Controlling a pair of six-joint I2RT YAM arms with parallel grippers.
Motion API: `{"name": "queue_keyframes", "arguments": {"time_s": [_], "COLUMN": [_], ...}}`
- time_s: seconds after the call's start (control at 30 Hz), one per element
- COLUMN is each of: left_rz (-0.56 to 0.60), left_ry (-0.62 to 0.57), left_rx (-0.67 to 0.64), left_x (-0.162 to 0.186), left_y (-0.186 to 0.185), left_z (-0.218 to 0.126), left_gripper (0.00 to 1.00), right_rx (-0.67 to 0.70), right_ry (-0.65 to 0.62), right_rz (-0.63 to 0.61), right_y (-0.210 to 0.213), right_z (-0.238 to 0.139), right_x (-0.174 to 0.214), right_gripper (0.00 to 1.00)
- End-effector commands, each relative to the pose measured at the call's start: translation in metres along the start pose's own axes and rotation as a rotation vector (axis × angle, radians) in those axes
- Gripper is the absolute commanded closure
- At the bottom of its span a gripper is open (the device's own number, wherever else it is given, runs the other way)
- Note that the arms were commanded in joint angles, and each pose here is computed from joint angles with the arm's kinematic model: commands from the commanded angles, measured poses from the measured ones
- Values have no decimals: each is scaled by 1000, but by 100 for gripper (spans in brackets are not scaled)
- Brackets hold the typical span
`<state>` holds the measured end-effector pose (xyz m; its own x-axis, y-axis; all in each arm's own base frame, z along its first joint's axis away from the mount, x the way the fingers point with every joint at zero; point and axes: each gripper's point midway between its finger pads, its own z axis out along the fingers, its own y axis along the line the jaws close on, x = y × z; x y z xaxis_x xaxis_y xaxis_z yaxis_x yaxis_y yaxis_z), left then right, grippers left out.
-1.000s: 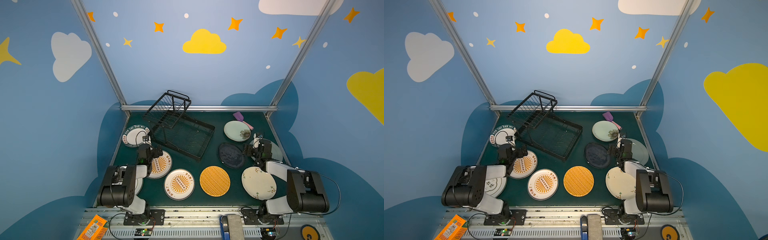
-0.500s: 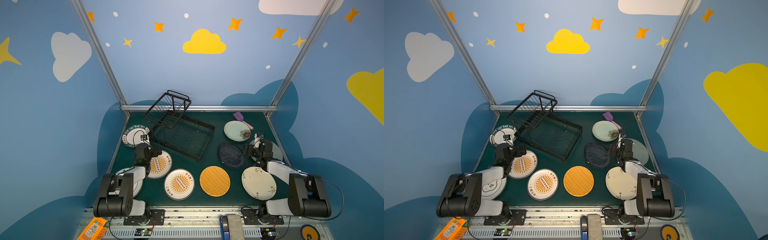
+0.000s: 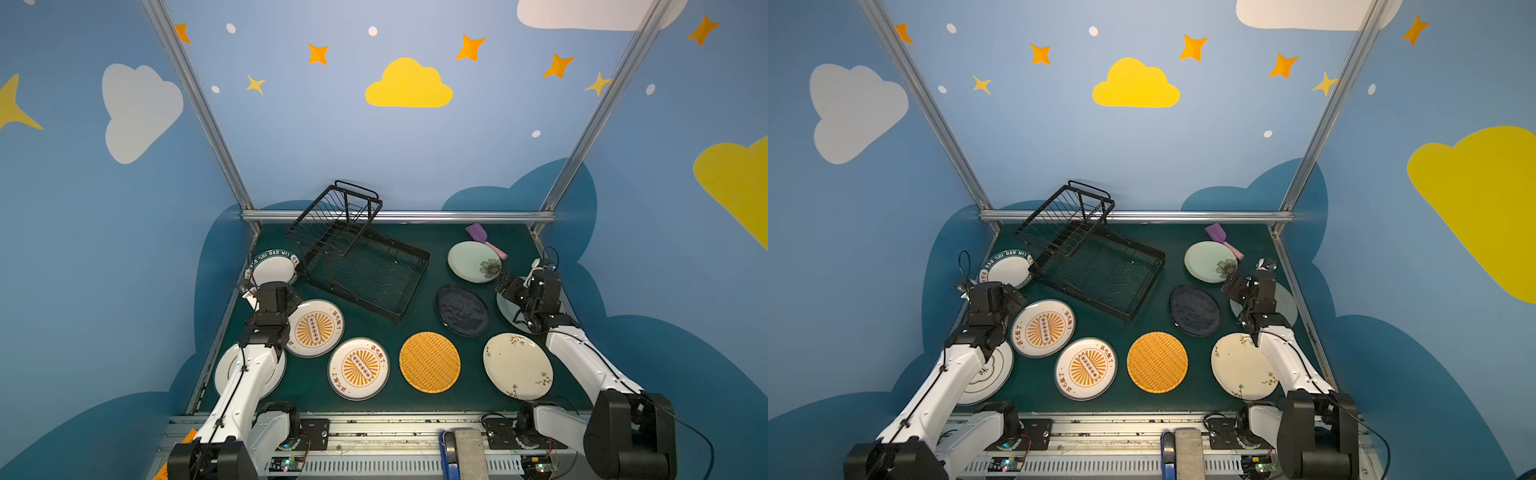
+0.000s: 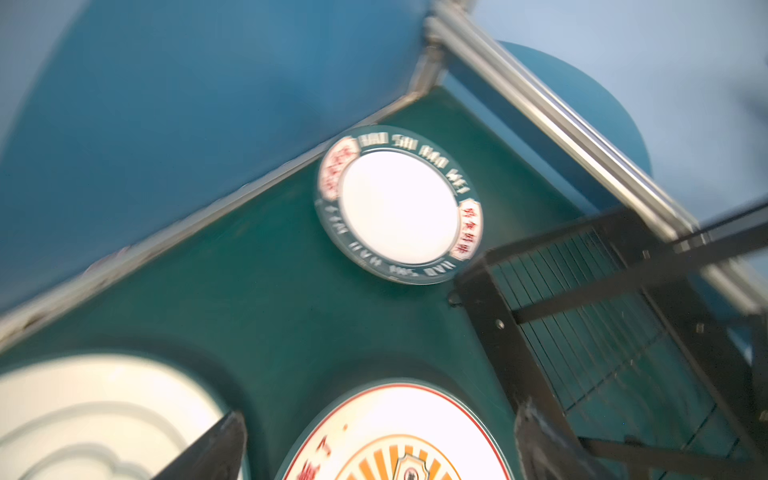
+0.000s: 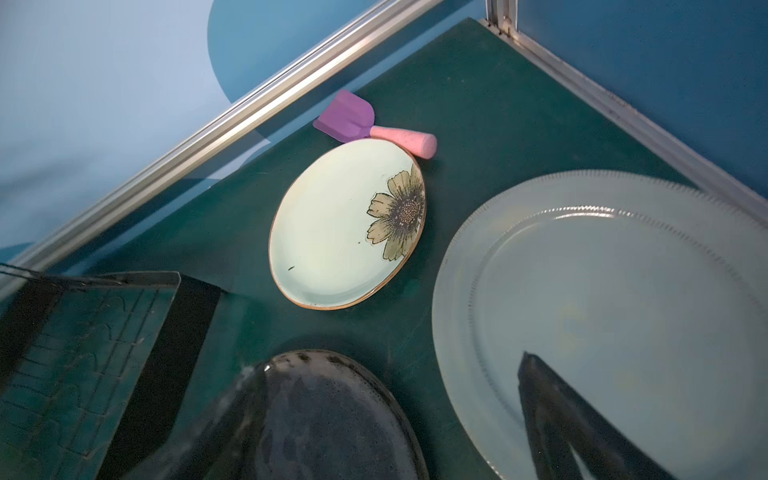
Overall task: Load the plates into the dish rack
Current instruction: 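Reach both grippers to the black wire dish rack and grasp its edges, then rotate the dish rack with both grippers to straighten it on the table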
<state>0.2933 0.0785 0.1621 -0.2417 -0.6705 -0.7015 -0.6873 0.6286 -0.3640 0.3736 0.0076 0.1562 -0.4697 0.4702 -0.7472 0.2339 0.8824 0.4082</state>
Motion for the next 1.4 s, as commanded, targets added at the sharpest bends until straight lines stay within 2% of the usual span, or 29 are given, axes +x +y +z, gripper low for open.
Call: {"name": "queue_keyframes", "arguments": {"time_s": [0.0,0.07,0.17,0.3,0.33,0.47,0.67,0.8,0.93,1.2,1.27,1.37], "left_rz": [-153,-197,-242,-220,-225,-271,-290,-336,-340,-347,-354,-352], "left_ry": [258,376,411,441,482,569,654,667,681,736,743,757], "left_rx": [-46,53,150,158,176,250,277,265,290,303,298,313], "left_x": [40,55,59,56,60,64,63,64,62,65,67,69], "left_y": [20,8,-7,-19,-27,-56,-82,-86,-97,-111,-111,-115], "left_z": [-20,-26,-27,-12,-9,9,32,47,56,75,80,83], "left_gripper": [0,0,0,0,0,0,6,11,14,24,26,29], "right_rx": [-172,-193,-174,-244,-241,-182,-103,-64,-62,-96,-97,-95], "right_ry": [82,164,266,408,430,544,703,725,739,759,764,772], "right_rz": [43,3,-138,-194,-222,-305,-360,-401,-394,-403,-403,-412], "right_y": [38,57,88,129,139,165,197,207,209,214,214,212], "right_z": [3,9,20,45,52,78,110,129,141,152,153,152], "right_x": [0,11,31,56,59,75,95,106,114,123,125,126], "right_gripper": [8,9,12,19,20,23,33,35,41,69,71,80]}}
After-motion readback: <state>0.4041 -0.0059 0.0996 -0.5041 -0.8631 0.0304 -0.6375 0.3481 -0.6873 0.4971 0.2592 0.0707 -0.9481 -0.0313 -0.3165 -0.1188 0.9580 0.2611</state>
